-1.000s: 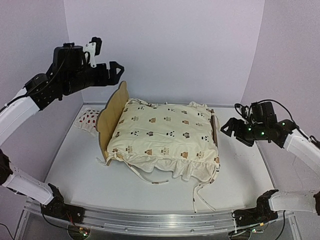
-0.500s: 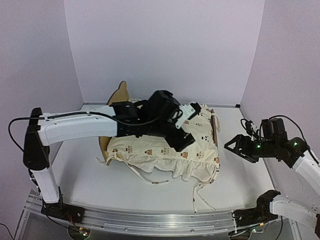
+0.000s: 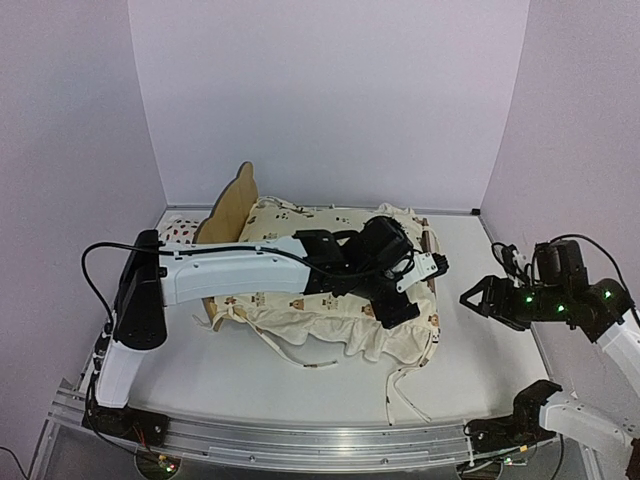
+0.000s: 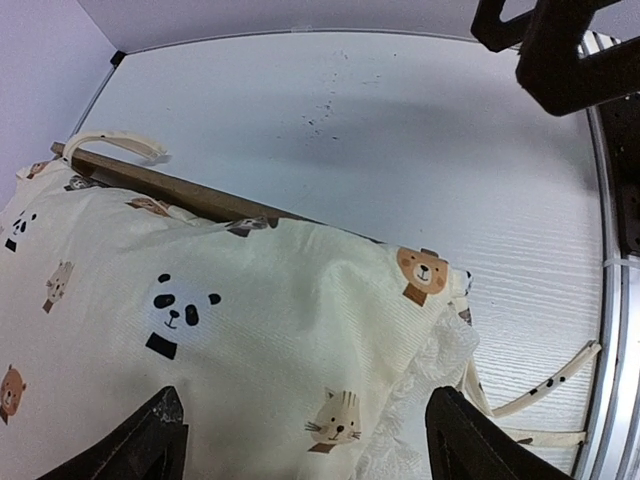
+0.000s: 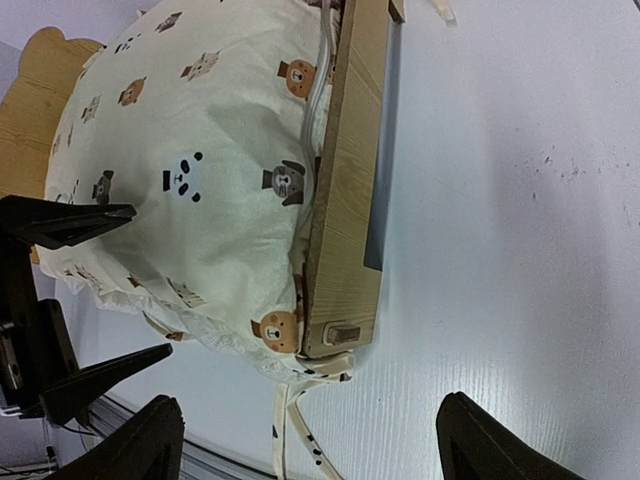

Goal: Set up the pet bed

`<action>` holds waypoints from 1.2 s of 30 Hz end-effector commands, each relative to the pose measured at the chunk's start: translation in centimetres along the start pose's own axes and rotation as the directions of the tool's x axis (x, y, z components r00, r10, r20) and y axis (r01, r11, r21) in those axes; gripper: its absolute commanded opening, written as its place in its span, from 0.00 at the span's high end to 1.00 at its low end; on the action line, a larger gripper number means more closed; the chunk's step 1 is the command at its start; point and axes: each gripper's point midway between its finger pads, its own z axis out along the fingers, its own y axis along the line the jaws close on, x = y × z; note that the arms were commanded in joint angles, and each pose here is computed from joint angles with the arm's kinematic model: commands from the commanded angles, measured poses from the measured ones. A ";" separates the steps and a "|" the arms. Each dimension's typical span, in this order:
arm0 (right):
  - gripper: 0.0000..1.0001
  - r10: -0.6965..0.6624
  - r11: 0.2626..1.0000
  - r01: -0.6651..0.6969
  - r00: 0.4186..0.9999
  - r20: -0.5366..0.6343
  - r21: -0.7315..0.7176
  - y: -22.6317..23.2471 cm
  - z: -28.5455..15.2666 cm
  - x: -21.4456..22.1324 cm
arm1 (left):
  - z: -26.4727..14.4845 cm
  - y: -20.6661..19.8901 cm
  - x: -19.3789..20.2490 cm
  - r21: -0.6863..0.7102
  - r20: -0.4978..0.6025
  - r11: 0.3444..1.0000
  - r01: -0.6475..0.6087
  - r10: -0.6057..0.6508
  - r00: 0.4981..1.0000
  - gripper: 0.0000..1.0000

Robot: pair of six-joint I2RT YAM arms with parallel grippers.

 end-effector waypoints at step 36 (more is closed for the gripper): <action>0.31 -0.187 0.923 0.168 0.982 -0.023 -0.345 7.5 0.8 -1.9 | -8.8 10.4 -2.0 -0.186 0.350 0.929 0.321 -0.243 0.905 1.00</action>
